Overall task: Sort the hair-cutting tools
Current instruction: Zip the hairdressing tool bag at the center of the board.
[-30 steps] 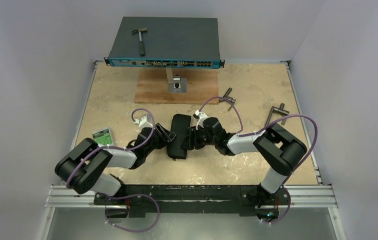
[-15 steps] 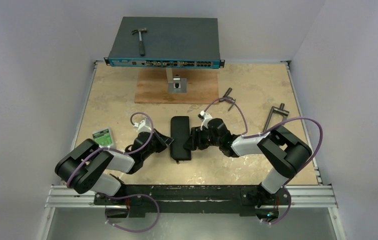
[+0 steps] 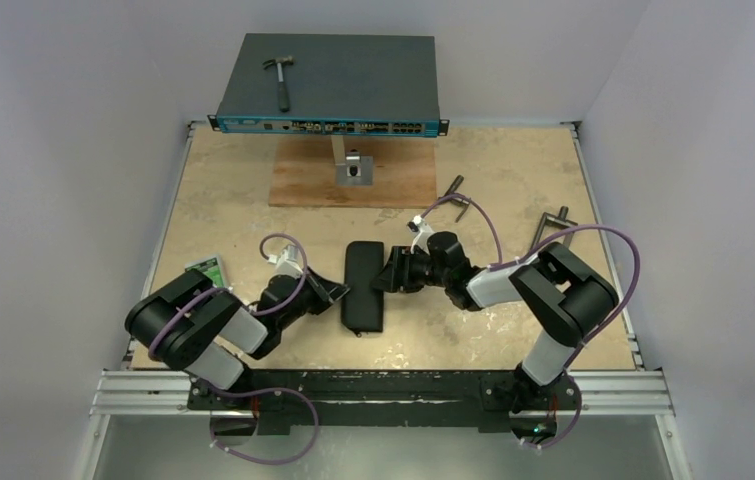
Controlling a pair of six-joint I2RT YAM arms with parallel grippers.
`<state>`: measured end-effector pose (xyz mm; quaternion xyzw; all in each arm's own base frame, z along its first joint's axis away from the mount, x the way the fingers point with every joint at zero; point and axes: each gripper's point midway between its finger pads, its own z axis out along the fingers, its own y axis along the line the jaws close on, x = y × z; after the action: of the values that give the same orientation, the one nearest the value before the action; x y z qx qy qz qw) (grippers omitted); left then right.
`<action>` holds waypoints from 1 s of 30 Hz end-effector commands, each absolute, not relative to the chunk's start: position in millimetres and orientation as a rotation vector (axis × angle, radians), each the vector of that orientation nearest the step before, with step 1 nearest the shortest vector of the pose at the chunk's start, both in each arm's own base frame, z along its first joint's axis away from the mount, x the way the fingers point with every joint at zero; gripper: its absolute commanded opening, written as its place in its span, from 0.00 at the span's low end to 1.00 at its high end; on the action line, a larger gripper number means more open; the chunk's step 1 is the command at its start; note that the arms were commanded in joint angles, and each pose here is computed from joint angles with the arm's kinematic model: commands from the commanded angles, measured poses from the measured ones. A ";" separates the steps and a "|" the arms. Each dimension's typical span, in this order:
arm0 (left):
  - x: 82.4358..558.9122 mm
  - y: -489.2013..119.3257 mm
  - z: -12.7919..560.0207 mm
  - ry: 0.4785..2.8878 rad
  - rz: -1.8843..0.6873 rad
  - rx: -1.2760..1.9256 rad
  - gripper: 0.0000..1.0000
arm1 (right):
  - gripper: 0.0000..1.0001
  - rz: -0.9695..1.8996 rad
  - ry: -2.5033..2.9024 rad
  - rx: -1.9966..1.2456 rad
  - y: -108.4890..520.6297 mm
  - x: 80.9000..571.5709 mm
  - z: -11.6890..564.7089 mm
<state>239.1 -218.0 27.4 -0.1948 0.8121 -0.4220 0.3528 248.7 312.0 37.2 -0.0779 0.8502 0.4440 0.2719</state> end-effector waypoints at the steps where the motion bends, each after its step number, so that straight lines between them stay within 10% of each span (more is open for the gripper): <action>1: 228.7 -227.8 43.2 2.037 -1.256 -0.478 0.00 | 0.62 1.244 2.334 -0.202 312.0 238.3 29.7; 30: 227.6 -233.5 82.7 1.909 -1.451 -0.509 0.00 | 0.68 1.443 2.295 -0.191 314.4 217.7 31.2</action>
<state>223.1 -226.3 51.8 -0.2046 0.7708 -0.5097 0.3229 232.8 315.6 41.7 -0.0706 0.8224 0.5091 0.2440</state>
